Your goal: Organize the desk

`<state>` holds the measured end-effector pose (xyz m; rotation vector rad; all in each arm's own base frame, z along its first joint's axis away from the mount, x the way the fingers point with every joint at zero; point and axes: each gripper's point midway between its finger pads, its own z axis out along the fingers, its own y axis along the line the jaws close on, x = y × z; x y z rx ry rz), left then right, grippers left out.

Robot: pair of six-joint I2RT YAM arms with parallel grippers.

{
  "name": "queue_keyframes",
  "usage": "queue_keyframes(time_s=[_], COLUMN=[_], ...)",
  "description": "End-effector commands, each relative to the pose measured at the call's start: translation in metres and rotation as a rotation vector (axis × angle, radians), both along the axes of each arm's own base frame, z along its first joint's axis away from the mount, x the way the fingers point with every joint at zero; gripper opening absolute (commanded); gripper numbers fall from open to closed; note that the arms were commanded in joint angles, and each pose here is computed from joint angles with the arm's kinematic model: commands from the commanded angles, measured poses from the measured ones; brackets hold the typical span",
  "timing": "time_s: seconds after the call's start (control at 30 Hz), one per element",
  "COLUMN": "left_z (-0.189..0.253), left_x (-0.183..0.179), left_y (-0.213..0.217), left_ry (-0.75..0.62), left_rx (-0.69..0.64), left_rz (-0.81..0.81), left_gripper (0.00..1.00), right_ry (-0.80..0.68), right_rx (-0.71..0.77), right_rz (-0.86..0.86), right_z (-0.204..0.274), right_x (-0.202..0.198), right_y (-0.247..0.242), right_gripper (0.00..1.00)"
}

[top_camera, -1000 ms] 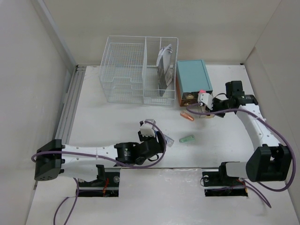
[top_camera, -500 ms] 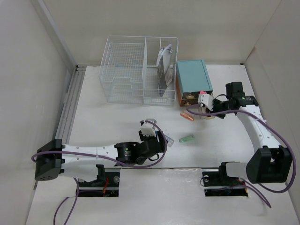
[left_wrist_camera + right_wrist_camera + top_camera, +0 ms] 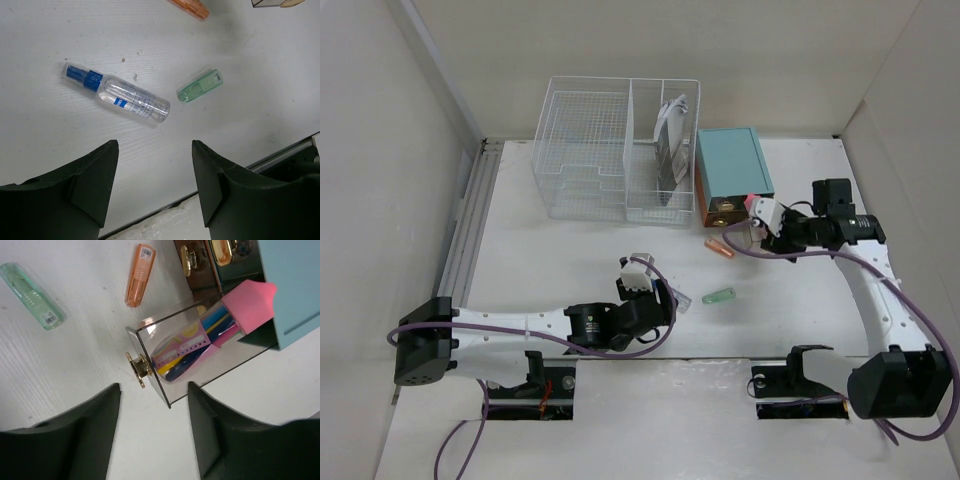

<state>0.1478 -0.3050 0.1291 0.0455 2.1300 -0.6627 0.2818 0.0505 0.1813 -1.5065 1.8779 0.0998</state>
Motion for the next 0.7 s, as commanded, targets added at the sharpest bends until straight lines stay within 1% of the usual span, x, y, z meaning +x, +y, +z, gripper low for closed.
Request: queue_keyframes(time_s=[0.0,0.07,0.1,0.13,0.17,0.2,0.33,0.43,0.67], left_z=[0.018,0.018,0.018,0.018,0.018,0.018,0.019,0.020,0.019], left_x=[0.001,0.001,0.000,0.000,0.000,-0.003,-0.002,-0.003,-0.002], left_y=[-0.011,-0.011,-0.011,-0.011,-0.011,-0.013,-0.010,-0.007,-0.004], left_ry=[-0.018,-0.019,-0.013,-0.013,-0.013,-0.013,-0.014,-0.013,-0.018], left_rx=[-0.054,-0.054,-0.055,-0.055,-0.055,-0.055,-0.059,-0.052,-0.051], left_rz=[-0.008,-0.008,-0.015,-0.015,-0.015,-0.024,-0.012,-0.012,-0.004], left_gripper=[0.58,0.58,0.58,0.58,0.58,0.58,0.58,0.58,0.58], right_ry=[-0.087,-0.085,-0.114,-0.108,-0.109,-0.078,-0.085,-0.065,-0.027], right_rx=[0.069,0.100,0.124,0.140,0.165,0.186,0.240,0.260,0.252], right_rz=[-0.034,-0.073,-0.075,-0.080,-0.095,-0.095,-0.119,-0.129,-0.129], right_z=[0.027,0.025,0.033,0.033,0.040,0.033,0.036,0.033,0.018], right_x=[0.019,0.035,0.047,0.053,0.061,0.069,0.097,0.107,0.106], right_y=[0.006,0.007,0.010,0.012,0.014,0.018,0.023,0.025,0.025], right_gripper=[0.45,0.25,0.17,0.02,0.00,0.00,0.00,0.00,0.00])
